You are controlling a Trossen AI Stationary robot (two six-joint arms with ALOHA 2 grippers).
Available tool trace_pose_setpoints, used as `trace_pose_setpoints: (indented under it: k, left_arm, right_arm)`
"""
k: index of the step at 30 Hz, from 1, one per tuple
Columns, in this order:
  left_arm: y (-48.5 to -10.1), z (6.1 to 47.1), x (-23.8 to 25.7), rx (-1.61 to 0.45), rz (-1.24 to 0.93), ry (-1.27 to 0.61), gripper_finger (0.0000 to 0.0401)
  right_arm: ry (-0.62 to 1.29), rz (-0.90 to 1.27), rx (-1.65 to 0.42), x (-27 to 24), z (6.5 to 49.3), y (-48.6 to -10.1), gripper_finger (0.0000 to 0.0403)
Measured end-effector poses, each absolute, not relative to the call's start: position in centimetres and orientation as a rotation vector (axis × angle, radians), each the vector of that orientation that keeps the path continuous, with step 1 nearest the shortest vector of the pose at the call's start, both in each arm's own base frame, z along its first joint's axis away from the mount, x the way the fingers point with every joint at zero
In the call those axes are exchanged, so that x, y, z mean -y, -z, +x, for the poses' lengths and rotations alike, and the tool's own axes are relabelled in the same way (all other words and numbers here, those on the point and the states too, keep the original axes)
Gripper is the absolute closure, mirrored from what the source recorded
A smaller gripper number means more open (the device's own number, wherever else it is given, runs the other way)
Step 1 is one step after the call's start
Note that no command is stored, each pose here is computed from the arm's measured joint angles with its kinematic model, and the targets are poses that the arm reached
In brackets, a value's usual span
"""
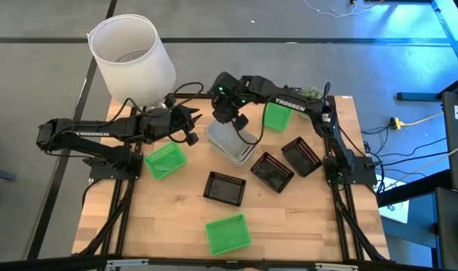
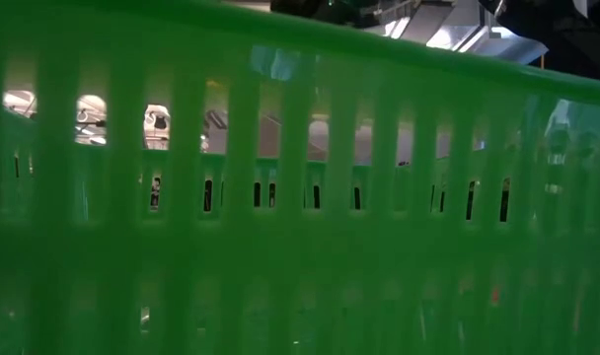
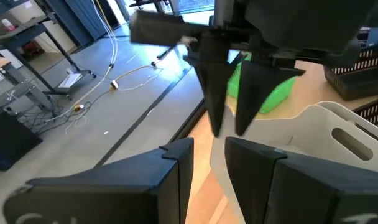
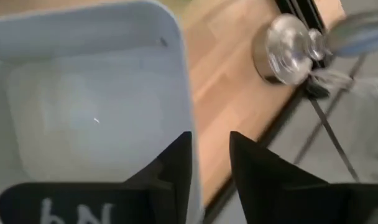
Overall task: Stack baskets by color
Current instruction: Stack the bottom gray bin on top of the top gray bin
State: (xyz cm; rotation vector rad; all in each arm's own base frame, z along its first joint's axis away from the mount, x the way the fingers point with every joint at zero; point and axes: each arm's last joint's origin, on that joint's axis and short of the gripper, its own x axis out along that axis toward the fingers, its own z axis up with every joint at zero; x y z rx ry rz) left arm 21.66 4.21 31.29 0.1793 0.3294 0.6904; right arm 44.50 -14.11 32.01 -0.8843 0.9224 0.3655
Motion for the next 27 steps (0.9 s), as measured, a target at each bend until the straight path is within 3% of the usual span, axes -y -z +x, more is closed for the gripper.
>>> trace_pose_setpoints:
  k: [5,14,19,27]
  left_arm:
    - [-30.9,21.5,-4.2,-0.388,0.218,-0.667,0.0316]
    - [-30.2,21.3,-3.6,-0.517,0.475,-0.403,0.0316]
    - [-30.2,21.5,-3.2,-0.512,0.653,-0.202,0.0316]
    - [-30.1,22.3,-3.3,-0.503,0.748,-0.172,0.0316]
  right_arm:
    - [-0.300,-0.781,-0.961,13.7,43.5,-34.3,0.0288]
    - [-0.307,-0.394,-0.911,12.8,38.6,-38.9,0.0291]
    - [-0.302,-0.299,-0.919,11.9,36.0,-41.0,0.0291]
    - [-0.271,-0.227,-0.938,10.9,32.5,-43.6,0.0292]
